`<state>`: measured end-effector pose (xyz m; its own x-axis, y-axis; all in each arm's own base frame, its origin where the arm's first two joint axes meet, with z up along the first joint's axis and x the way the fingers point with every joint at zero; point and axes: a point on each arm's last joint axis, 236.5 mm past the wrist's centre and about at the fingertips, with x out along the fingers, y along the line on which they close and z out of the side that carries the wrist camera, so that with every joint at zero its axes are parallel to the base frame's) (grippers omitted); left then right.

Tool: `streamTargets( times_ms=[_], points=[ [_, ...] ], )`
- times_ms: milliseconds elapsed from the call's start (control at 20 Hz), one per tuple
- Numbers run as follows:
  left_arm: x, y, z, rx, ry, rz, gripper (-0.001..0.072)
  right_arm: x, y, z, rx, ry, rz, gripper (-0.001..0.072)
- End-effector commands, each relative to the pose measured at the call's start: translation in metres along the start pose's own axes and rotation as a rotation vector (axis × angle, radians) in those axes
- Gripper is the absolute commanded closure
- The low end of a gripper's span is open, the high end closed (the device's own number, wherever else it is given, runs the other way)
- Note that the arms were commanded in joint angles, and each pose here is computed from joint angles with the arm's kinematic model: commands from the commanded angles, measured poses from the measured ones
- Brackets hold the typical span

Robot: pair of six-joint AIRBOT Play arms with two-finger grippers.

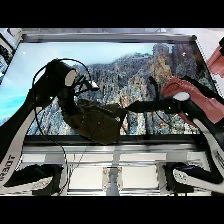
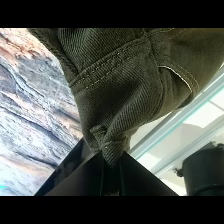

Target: Fold the clothes and pants, and hang the long-sleeved shirts on hangers.

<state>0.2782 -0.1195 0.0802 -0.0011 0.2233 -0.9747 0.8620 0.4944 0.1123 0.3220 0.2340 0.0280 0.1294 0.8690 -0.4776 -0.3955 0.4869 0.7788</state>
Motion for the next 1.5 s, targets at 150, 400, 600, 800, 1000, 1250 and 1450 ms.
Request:
streamTargets(
  times_ms=[150, 400, 600, 800, 1000, 1250, 1450],
  points=[
    [0.000, 0.004, 0.011, -0.002, -0.048, 0.016, 0.0664, 0.040, -0.045, 0.025, 0.084, 0.145, 0.037, 0.0274],
    [-0.002, -0.007, 0.033, 0.016, -0.139, -0.031, 0.0664, 0.070, -0.073, 0.016, 0.058, 0.208, -0.084, 0.0274],
    [-0.002, -0.008, 0.033, 0.017, -0.141, -0.032, 0.0664, 0.081, -0.086, 0.021, 0.063, 0.231, -0.109, 0.0274],
    [-0.002, -0.008, 0.033, 0.017, -0.141, -0.032, 0.0664, 0.094, -0.094, 0.035, 0.074, 0.230, -0.103, 0.0275],
    [-0.002, -0.008, 0.033, 0.017, -0.141, -0.033, 0.0664, 0.117, -0.084, 0.029, 0.061, 0.287, -0.068, 0.0276],
    [-0.002, -0.007, 0.033, 0.016, -0.143, -0.031, 0.0664, 0.134, -0.063, 0.009, 0.053, 0.354, -0.041, 0.0359],
    [-0.003, 0.000, 0.039, 0.008, -0.171, -0.008, 0.0664, 0.143, -0.046, 0.003, 0.060, 0.373, -0.012, 0.0702]
  ],
)
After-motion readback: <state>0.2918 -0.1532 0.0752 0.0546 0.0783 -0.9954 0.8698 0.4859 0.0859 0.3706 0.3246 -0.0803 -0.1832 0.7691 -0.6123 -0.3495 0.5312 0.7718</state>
